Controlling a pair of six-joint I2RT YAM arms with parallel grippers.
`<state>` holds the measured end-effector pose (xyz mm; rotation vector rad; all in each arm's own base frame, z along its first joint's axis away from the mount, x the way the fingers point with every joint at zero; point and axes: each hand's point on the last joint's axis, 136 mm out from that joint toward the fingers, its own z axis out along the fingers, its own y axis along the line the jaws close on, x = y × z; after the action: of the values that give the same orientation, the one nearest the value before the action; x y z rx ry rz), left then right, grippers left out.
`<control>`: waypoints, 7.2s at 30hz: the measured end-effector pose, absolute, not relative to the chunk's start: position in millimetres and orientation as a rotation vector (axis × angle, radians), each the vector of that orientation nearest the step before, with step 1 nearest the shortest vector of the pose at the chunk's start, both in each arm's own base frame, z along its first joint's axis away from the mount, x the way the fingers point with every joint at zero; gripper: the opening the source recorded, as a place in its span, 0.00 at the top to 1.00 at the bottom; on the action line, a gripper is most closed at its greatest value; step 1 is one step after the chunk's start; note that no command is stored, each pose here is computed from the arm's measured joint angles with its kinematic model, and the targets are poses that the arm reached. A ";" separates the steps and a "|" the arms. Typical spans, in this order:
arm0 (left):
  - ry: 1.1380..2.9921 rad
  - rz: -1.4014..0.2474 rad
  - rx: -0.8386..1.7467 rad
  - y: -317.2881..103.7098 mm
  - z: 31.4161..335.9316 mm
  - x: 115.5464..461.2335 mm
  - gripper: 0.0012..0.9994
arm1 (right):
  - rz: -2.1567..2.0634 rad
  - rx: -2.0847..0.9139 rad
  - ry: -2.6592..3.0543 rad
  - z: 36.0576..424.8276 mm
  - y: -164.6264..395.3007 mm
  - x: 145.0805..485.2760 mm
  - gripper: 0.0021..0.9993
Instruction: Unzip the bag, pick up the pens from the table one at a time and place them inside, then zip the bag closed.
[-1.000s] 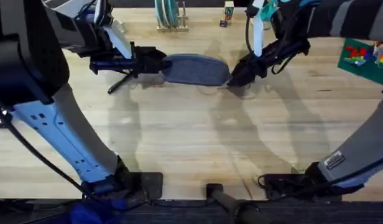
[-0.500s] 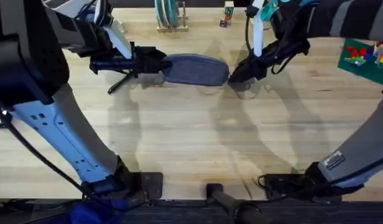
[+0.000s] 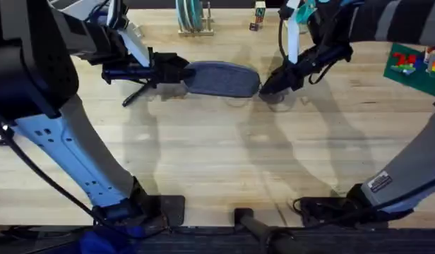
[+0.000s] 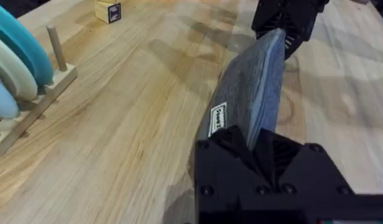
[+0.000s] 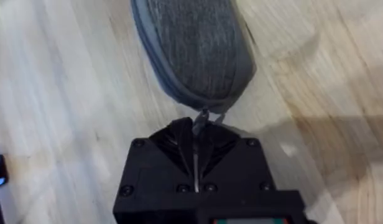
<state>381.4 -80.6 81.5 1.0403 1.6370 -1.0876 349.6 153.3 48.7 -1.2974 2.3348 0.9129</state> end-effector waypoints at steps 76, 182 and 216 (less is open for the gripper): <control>1.639 -1.067 1.036 -74.9 80.7 383.6 0.96 | 0.756 -1.384 2.124 141.9 273.4 393.4 0.97; 1.639 -1.068 1.052 -77.9 85.1 385.1 0.00 | 0.993 -1.239 2.106 135.1 374.7 380.6 0.00; 1.816 -0.396 1.244 -26.8 193.7 401.8 0.01 | 0.661 -1.073 2.213 225.1 285.5 373.2 0.00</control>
<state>401.8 -26.8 193.7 1.2438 1.8164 -0.3962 373.2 285.5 225.1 -1.0732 2.2132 0.6612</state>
